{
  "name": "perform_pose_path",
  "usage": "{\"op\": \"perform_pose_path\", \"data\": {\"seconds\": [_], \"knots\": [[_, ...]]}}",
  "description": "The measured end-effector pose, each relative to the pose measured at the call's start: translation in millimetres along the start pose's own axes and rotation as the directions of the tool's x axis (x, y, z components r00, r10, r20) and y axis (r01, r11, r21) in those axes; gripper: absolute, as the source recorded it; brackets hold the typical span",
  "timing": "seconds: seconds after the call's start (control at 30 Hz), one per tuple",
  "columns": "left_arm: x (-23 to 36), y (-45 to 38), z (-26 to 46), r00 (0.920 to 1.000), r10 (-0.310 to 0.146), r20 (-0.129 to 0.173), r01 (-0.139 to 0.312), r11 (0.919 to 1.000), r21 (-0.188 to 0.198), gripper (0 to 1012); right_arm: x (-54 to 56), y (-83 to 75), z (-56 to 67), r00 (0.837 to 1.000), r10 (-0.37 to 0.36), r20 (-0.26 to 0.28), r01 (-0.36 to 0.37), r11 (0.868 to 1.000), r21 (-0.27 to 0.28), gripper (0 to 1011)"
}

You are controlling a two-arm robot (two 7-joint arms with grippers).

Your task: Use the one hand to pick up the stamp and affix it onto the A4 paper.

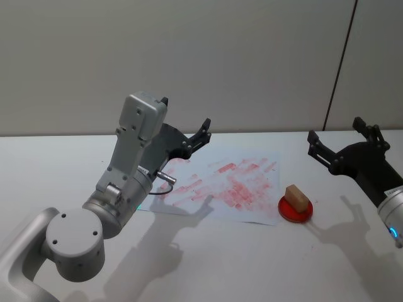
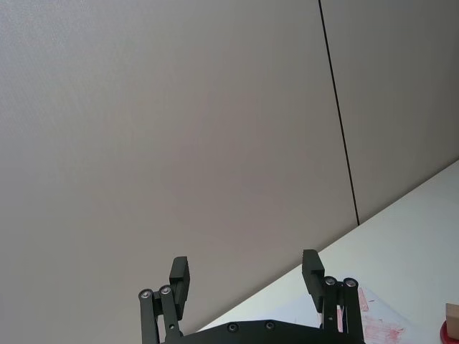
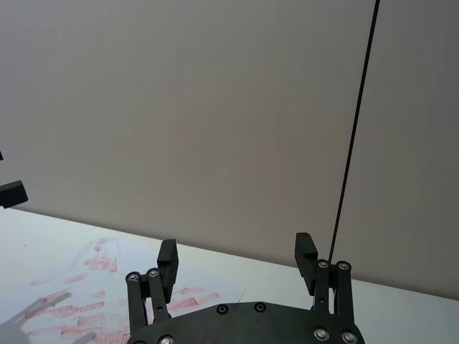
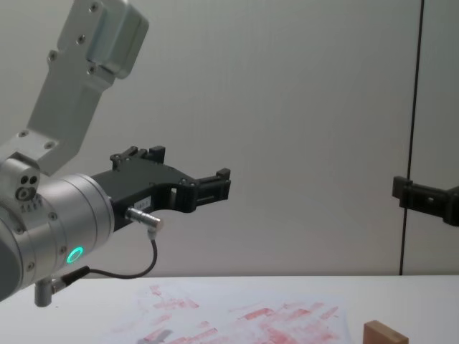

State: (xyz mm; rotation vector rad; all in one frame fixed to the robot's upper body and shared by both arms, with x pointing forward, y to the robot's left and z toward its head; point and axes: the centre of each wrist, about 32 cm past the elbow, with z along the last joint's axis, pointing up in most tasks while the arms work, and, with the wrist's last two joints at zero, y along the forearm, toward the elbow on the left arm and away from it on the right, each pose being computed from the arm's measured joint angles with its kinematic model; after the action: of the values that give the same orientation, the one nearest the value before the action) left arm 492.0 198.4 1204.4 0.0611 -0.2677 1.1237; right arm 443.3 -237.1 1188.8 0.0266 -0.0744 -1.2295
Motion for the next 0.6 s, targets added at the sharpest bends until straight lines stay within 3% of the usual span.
{"op": "perform_pose_path", "data": {"seconds": [0.6], "knots": [[0.0, 0.0, 0.0, 1.0000, 0.000, 0.000, 0.000, 1.0000, 0.000, 1002, 0.0, 0.0, 0.0, 1.000, 0.000, 0.001, 0.000, 1.000, 0.000, 1001]]}}
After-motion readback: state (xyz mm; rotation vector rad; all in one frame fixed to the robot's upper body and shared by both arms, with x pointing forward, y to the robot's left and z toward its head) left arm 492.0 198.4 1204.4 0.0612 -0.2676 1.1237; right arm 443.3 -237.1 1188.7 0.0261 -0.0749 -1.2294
